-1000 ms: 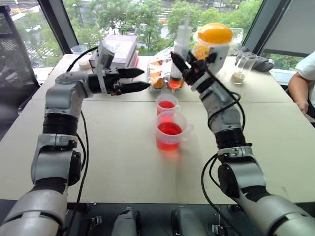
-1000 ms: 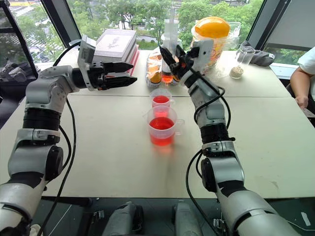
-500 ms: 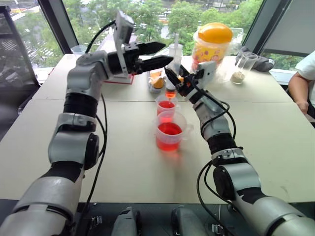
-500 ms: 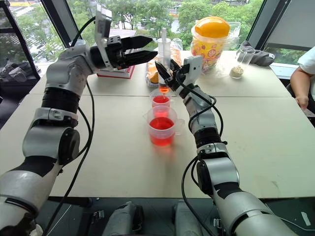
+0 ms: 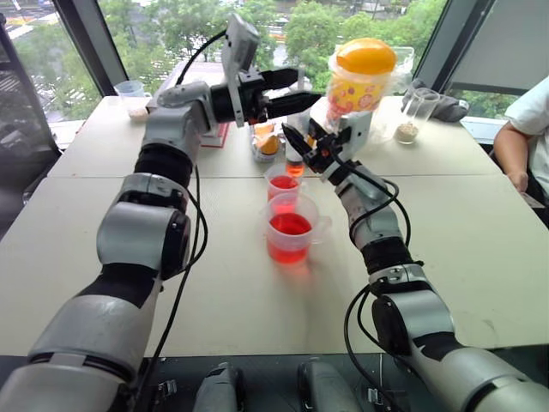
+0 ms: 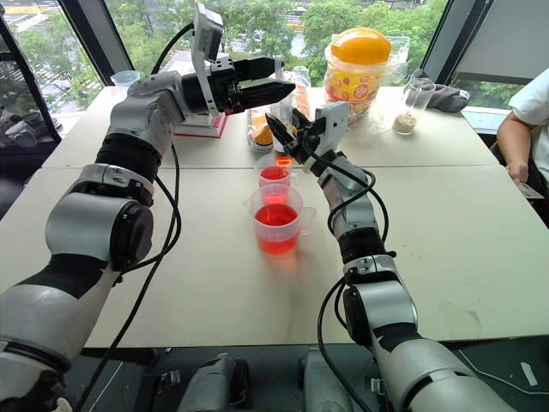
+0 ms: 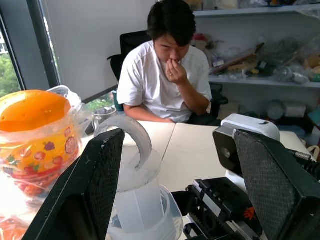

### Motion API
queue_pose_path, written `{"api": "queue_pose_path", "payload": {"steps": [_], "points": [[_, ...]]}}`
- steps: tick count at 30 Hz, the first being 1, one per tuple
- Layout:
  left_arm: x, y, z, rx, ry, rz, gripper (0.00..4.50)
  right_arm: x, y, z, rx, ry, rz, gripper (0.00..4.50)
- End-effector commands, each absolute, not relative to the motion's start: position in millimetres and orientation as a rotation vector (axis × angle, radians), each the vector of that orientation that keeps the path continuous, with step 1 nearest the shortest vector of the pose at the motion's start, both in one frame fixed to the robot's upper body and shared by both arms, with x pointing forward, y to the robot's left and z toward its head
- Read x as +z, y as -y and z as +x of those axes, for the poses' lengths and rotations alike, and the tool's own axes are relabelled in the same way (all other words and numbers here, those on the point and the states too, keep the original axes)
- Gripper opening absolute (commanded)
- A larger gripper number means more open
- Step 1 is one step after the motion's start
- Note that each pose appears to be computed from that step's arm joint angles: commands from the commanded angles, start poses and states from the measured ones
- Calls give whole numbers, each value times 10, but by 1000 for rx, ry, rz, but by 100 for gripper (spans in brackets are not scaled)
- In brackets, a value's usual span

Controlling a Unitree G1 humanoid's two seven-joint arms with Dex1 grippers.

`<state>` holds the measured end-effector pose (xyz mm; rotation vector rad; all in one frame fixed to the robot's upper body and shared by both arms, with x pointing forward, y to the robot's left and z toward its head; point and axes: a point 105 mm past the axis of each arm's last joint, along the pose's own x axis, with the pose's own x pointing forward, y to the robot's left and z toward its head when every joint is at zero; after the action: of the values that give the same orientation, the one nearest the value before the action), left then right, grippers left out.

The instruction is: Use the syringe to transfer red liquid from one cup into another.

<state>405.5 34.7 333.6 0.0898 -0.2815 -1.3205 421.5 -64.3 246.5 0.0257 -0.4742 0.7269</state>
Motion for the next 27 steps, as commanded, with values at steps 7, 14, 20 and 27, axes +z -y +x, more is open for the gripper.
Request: {"api": "queue_pose_path", "payload": {"steps": [7,14,20,27], "points": [[3457,-273,3990,-1368,309,101,40,2757,554,4098,767,581,-16,145],[3356,-300,4026,-1350,284,137,4,2897,545,4076,773,609,-15,145],[3234,-343,4059,-1337,254,164,4,3071,566,4023,779,632,6,145],[3143,-394,4094,-1318,223,174,4,3256,521,3911,819,641,30,145]]}}
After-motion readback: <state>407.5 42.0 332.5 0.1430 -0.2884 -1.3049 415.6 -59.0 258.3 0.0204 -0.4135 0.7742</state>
